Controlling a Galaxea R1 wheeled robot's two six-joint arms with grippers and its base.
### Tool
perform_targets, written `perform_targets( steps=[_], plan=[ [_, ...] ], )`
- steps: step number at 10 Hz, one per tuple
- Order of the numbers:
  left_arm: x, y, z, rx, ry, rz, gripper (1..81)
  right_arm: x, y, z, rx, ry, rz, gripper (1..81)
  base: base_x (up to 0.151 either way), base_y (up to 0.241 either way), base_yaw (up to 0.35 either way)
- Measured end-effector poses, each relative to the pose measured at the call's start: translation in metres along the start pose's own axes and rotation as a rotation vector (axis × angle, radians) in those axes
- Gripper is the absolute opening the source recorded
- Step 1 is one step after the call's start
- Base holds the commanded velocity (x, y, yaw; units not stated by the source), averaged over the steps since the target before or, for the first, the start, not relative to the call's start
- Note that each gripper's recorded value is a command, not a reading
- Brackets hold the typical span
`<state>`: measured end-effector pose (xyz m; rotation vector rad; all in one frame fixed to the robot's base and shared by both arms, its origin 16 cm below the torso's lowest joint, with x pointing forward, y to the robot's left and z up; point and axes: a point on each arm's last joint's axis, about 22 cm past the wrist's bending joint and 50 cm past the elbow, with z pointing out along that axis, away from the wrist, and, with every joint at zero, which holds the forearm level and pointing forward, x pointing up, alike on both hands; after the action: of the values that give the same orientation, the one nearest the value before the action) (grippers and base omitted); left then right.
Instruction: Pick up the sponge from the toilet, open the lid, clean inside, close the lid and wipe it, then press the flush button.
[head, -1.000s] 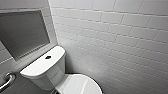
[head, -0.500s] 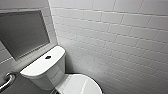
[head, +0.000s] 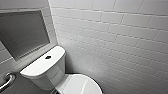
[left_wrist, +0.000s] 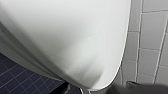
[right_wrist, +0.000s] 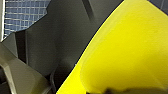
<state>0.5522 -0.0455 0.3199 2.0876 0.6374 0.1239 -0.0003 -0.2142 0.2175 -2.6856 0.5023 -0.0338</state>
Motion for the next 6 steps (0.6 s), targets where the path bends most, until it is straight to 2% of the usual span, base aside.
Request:
perform_targets(
  steps=[1,4,6],
  plan=[
    [-0.001,0.0,0.002,0.002,0.001,-0.019,81.1,0.0,-0.001,0.0,0.0,0.0,0.001,1.0,0.0,0.0,0.0],
    [0.012,-0.019,0.008,0.052,0.034,-0.102,81.1,0.0,0.0,0.0,-0.001,0.0,0.0,1.0,0.0,0.0,0.0],
    [0.017,-0.019,0.008,0.067,0.023,-0.146,81.1,0.0,0.0,0.0,-0.001,0.0,0.0,1.0,0.0,0.0,0.0]
  ],
)
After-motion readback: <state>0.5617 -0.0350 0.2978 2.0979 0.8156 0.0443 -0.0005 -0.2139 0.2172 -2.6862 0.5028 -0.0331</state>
